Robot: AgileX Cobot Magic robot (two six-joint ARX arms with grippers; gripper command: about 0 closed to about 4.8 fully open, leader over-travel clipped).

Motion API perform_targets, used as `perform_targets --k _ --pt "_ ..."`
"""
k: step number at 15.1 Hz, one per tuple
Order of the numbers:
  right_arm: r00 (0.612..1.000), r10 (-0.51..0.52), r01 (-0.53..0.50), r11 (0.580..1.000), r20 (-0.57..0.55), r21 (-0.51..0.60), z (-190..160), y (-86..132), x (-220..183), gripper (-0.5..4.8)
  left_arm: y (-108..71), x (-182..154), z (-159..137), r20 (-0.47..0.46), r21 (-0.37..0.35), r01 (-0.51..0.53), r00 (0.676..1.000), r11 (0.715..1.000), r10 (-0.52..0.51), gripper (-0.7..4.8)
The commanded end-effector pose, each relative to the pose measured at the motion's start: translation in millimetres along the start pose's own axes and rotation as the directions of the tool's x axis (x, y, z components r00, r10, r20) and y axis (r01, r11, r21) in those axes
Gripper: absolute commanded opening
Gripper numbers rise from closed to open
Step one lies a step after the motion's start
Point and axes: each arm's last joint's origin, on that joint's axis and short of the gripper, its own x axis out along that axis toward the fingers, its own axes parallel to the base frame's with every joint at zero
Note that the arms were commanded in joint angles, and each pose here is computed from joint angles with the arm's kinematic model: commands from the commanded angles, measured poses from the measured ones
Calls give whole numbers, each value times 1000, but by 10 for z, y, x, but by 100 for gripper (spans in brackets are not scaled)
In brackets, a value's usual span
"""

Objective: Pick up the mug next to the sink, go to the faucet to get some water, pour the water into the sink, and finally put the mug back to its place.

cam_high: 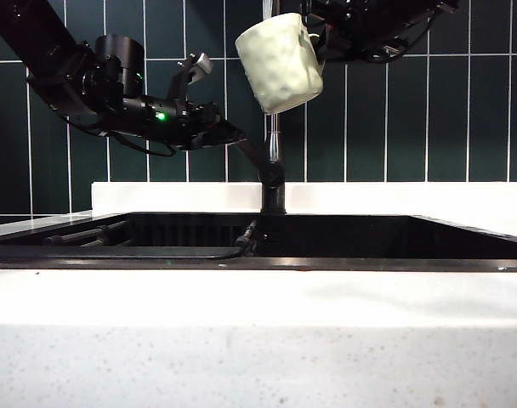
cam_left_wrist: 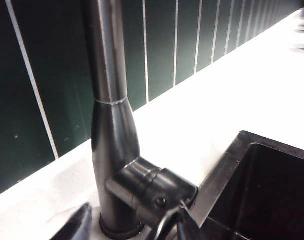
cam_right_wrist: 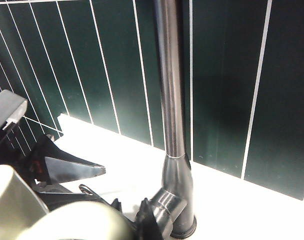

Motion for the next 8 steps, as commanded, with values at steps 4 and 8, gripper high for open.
perform_targets --k 4,8 --pt "995 16 -16 1000 93 -7 162 25 -40 -1 94 -24 34 -17 21 -283 959 959 283 143" --pt "994 6 -4 1000 105 -26 177 20 -45 -1 16 -78 267 62 -5 -93 994 996 93 -7"
